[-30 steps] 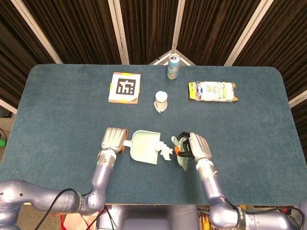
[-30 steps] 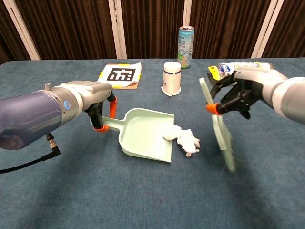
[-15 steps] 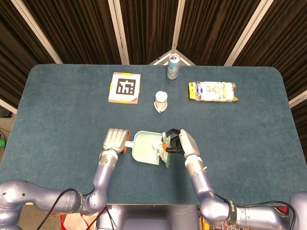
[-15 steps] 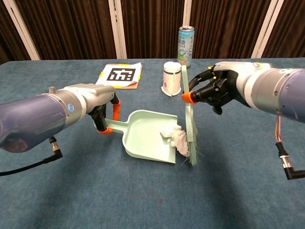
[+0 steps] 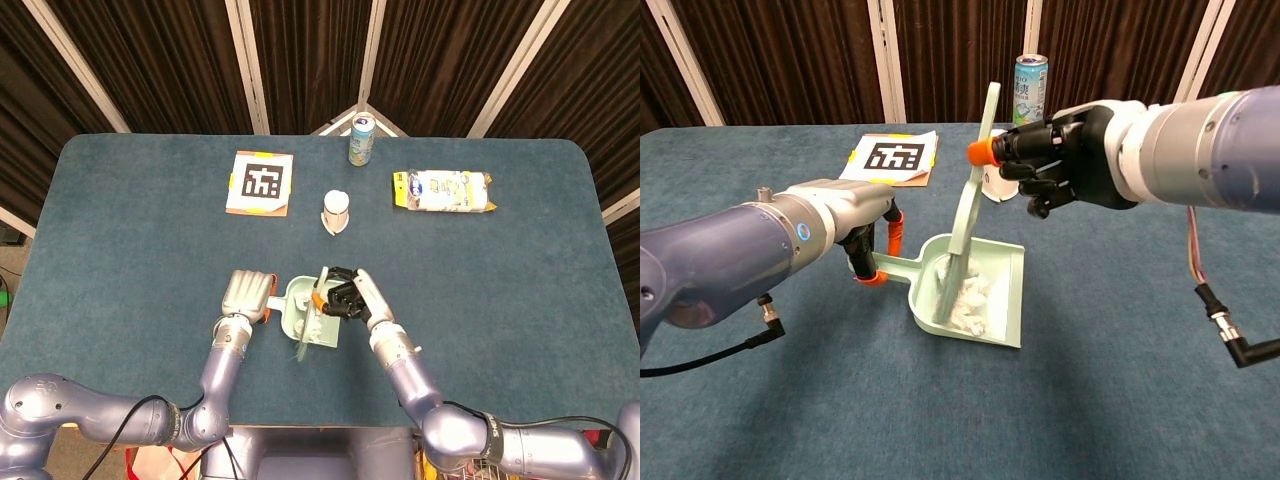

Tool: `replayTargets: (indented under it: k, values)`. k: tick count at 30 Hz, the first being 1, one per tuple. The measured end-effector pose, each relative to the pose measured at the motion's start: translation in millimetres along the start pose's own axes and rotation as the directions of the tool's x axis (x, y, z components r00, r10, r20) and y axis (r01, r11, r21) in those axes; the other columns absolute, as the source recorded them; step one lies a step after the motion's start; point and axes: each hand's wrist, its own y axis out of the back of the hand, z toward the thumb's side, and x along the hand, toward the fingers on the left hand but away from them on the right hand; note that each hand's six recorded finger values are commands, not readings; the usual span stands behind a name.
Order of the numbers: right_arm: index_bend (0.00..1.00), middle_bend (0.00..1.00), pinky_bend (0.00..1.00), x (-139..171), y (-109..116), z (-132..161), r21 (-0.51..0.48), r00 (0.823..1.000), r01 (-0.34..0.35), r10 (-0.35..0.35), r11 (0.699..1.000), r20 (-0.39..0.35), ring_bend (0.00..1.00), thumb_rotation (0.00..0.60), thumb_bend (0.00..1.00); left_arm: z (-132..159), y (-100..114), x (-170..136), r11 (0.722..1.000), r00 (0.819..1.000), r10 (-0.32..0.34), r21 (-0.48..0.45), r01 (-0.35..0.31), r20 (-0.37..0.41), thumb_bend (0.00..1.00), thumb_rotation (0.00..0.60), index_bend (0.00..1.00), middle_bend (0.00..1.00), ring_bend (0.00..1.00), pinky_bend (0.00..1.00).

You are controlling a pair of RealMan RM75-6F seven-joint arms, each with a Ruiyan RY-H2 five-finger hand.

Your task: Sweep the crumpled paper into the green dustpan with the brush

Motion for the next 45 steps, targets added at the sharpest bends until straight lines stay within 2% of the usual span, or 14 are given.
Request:
replayTargets:
  k: [3,9,14,19,24,33,41,45]
  values:
    - [0.84,0.88,0.79,2,7,7,-0.012,1.000,0.008,-0.008,1.000,-0.013,0.91,0.600,0.69,-1,0,0,1.000,1.000,0.001,-0.001,-0.001,-0.003,0.51,0.600,0.57,1.00,1.00,0.98]
    - [0.84,0.88,0.79,6,26,11,0.112,0.995,0.084,-0.078,0.990,-0.056,0.91,0.600,0.69,-3,0,-2,1.000,1.000,0.002,-0.002,-0.002,-0.008,0.51,0.600,0.57,1.00,1.00,0.98]
    - [0.84,0.88,0.79,9,42,-5,0.222,0.990,0.142,-0.132,0.965,-0.058,0.91,0.600,0.69,-4,-1,-5,1.000,1.000,0.001,-0.002,-0.001,-0.007,0.51,0.600,0.57,1.00,1.00,0.98]
    - [0.84,0.88,0.79,8,56,-27,0.272,0.984,0.178,-0.175,0.946,-0.036,0.91,0.600,0.69,-1,-1,-7,1.000,1.000,-0.002,-0.010,0.002,-0.002,0.51,0.600,0.57,1.00,1.00,0.98]
    - [0.84,0.88,0.79,6,60,-38,0.259,0.982,0.187,-0.187,0.948,-0.027,0.91,0.600,0.69,2,2,-9,1.000,1.000,-0.004,-0.027,0.004,-0.003,0.51,0.600,0.57,1.00,1.00,0.98]
    - [0.84,0.88,0.78,4,50,-48,0.243,0.987,0.162,-0.163,0.957,-0.013,0.91,0.600,0.69,9,2,-10,0.998,1.000,-0.019,-0.065,0.020,0.004,0.51,0.600,0.57,1.00,1.00,0.98]
    - [0.84,0.88,0.79,2,40,-50,0.168,0.989,0.143,-0.145,0.975,-0.002,0.91,0.600,0.69,14,0,-11,0.996,1.000,-0.028,-0.089,0.029,0.011,0.51,0.600,0.57,1.00,1.00,0.98]
    - [0.85,0.88,0.79,1,34,-44,0.095,0.991,0.132,-0.133,0.987,-0.002,0.91,0.600,0.70,15,-2,-11,0.996,0.999,-0.032,-0.089,0.033,0.013,0.51,0.600,0.57,1.00,1.00,0.98]
